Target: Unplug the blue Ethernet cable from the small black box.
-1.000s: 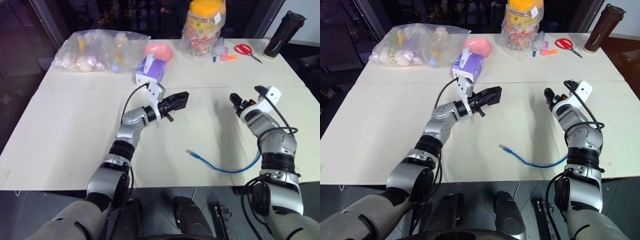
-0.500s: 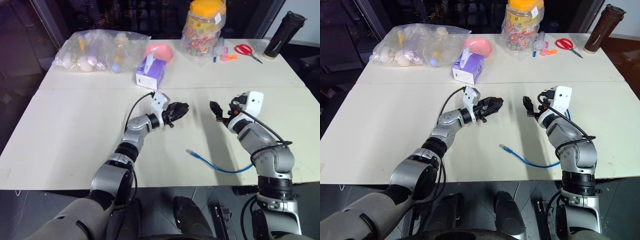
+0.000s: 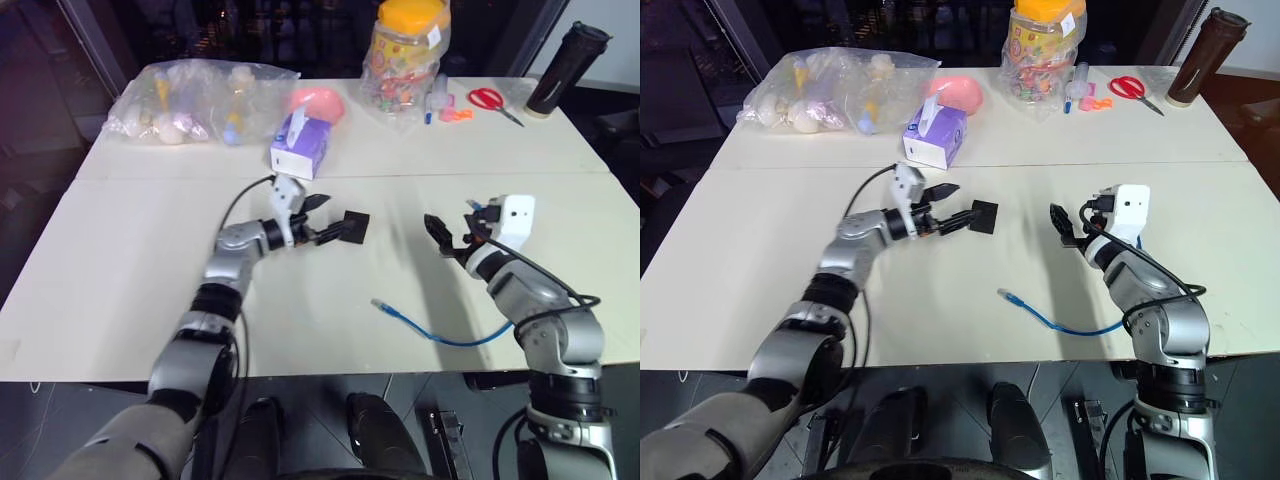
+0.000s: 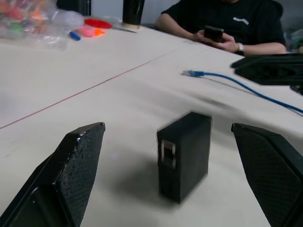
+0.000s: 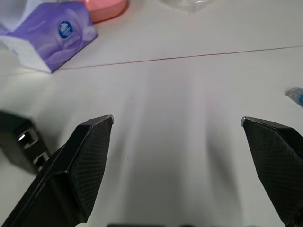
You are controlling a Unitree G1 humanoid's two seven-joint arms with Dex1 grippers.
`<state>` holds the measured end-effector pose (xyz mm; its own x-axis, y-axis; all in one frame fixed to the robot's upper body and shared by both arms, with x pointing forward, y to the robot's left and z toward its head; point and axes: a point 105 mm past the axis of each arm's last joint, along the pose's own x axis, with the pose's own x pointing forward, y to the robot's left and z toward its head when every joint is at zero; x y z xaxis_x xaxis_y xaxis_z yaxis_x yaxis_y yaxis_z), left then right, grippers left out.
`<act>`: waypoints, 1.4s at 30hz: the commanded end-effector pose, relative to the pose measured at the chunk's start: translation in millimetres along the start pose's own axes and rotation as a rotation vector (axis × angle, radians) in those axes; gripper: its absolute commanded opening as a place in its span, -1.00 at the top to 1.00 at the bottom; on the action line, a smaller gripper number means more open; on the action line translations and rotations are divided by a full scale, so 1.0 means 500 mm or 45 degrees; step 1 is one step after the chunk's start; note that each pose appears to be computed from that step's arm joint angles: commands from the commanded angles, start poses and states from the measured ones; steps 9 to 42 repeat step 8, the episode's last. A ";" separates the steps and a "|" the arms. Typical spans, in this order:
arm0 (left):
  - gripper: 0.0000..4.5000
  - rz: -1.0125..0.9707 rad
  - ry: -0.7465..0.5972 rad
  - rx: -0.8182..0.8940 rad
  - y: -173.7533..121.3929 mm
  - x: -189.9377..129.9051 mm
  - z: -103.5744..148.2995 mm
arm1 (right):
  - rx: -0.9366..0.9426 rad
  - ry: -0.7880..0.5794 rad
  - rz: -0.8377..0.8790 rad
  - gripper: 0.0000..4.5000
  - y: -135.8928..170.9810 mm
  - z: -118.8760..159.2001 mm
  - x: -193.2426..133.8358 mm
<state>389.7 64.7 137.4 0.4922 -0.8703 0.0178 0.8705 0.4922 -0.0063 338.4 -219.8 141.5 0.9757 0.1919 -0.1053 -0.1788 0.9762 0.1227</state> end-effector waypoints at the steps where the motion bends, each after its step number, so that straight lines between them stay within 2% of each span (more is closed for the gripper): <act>1: -0.98 -0.027 -0.023 0.038 -0.011 -0.029 0.044 | -0.068 -0.051 0.056 -1.00 0.008 0.031 -0.028; 8: -0.98 0.053 0.038 -0.052 -0.017 -0.115 0.050 | -0.196 0.029 0.171 -1.00 0.035 0.006 -0.079; 42: -0.98 0.053 0.038 -0.052 -0.017 -0.115 0.050 | -0.196 0.029 0.171 -1.00 0.035 0.006 -0.079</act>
